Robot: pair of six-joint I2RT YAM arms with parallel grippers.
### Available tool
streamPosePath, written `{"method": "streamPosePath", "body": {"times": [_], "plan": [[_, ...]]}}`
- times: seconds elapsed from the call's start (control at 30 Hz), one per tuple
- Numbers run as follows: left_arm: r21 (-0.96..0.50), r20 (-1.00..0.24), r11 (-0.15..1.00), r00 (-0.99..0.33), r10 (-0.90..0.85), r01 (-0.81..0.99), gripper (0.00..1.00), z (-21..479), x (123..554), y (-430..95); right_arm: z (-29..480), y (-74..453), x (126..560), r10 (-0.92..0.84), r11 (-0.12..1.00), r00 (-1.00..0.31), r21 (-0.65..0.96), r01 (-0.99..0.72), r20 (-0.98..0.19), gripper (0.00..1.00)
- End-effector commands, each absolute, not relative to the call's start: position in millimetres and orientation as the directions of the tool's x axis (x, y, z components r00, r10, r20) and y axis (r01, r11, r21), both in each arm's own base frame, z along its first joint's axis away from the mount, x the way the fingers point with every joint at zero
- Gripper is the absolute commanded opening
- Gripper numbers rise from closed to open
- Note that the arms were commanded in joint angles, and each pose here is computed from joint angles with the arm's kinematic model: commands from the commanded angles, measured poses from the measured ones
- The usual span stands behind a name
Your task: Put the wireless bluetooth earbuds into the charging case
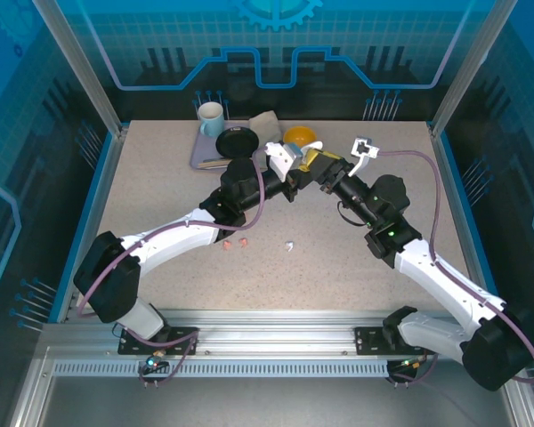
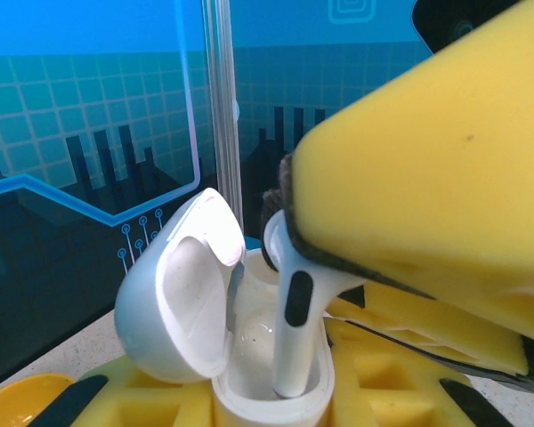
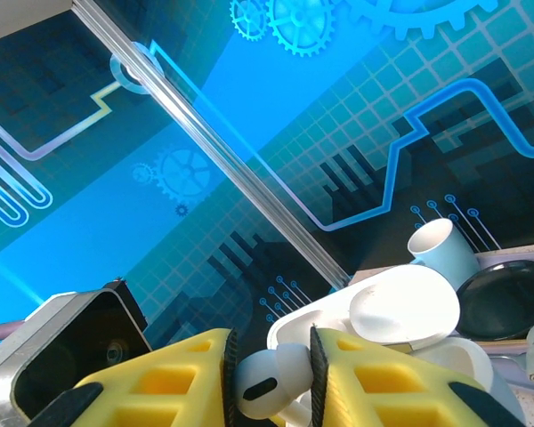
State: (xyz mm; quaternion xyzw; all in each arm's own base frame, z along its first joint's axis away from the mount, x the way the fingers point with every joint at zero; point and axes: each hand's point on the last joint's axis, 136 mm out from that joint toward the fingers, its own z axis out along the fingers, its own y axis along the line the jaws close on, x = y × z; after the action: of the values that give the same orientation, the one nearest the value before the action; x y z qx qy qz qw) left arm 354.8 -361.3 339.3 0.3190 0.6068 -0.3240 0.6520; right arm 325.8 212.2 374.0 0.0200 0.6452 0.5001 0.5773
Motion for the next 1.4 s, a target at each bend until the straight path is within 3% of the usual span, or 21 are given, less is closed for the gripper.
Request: {"method": "streamPosePath", "body": {"times": [0.0,0.6,1.0,1.13,1.37], "plan": [[0.082,-0.961,0.470,0.196,-0.198,0.879,0.00,415,307,-365,341,205,346,0.575,0.588,-0.357,0.676,-0.445,-0.736,0.28],[0.114,-0.957,0.470,0.224,-0.184,0.875,0.00,420,301,-363,339,219,331,0.463,0.602,-0.380,0.599,-0.528,-0.801,0.26],[0.120,-0.957,0.479,0.230,-0.178,0.870,0.00,420,302,-362,324,212,327,0.409,0.649,-0.416,0.579,-0.493,-0.813,0.27],[0.122,-0.956,0.484,0.234,-0.177,0.867,0.00,421,302,-361,314,210,329,0.403,0.656,-0.452,0.595,-0.464,-0.796,0.36],[0.123,-0.957,0.490,0.234,-0.172,0.863,0.00,421,301,-359,321,210,332,0.411,0.652,-0.458,0.605,-0.457,-0.788,0.38]]}}
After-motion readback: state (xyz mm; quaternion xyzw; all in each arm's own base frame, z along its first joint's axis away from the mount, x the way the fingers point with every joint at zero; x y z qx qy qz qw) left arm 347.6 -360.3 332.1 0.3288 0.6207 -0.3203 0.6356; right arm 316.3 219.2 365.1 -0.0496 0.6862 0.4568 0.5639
